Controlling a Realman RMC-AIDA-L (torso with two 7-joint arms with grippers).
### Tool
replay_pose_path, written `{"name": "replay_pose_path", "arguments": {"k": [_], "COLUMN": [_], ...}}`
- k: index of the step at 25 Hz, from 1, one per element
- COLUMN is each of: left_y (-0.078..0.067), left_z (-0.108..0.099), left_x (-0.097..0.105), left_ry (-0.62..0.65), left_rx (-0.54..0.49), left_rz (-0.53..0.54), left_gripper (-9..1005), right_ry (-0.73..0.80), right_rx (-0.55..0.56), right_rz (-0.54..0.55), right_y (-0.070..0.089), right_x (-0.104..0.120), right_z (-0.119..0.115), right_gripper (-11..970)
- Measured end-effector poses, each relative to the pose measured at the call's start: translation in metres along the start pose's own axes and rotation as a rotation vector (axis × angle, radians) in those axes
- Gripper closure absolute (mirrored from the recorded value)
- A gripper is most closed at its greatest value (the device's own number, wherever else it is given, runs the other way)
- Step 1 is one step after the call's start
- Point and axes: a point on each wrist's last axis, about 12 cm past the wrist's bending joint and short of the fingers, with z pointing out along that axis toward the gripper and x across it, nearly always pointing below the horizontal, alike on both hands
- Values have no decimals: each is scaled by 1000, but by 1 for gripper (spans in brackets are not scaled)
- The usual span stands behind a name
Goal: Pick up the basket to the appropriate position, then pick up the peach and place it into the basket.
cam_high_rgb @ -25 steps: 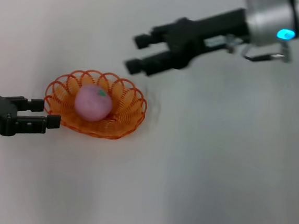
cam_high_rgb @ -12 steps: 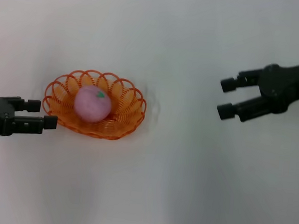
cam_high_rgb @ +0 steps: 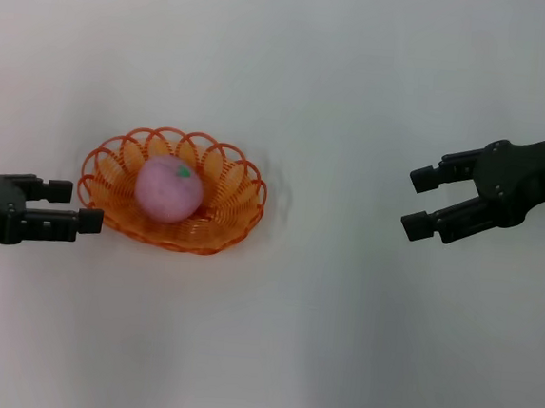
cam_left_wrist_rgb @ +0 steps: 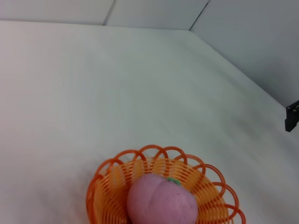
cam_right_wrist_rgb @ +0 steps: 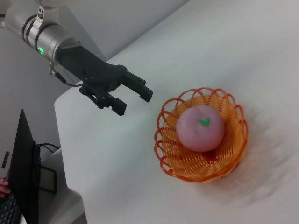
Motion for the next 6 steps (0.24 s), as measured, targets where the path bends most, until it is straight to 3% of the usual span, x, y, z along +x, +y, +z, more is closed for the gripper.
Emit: {"name": "replay_pose_path", "arguments": {"k": [6], "left_y": [1], "left_z": [-3], "left_x": [-2], "left_ry": [-3], "left_rx": [-12], "left_rz": [3], "left_gripper": [179], "right_ry": [5], "right_rx": [4], "right_rz": [10], "right_y": [-1], "right_x": [-2], "right_z": [-2], "right_gripper": [7]}}
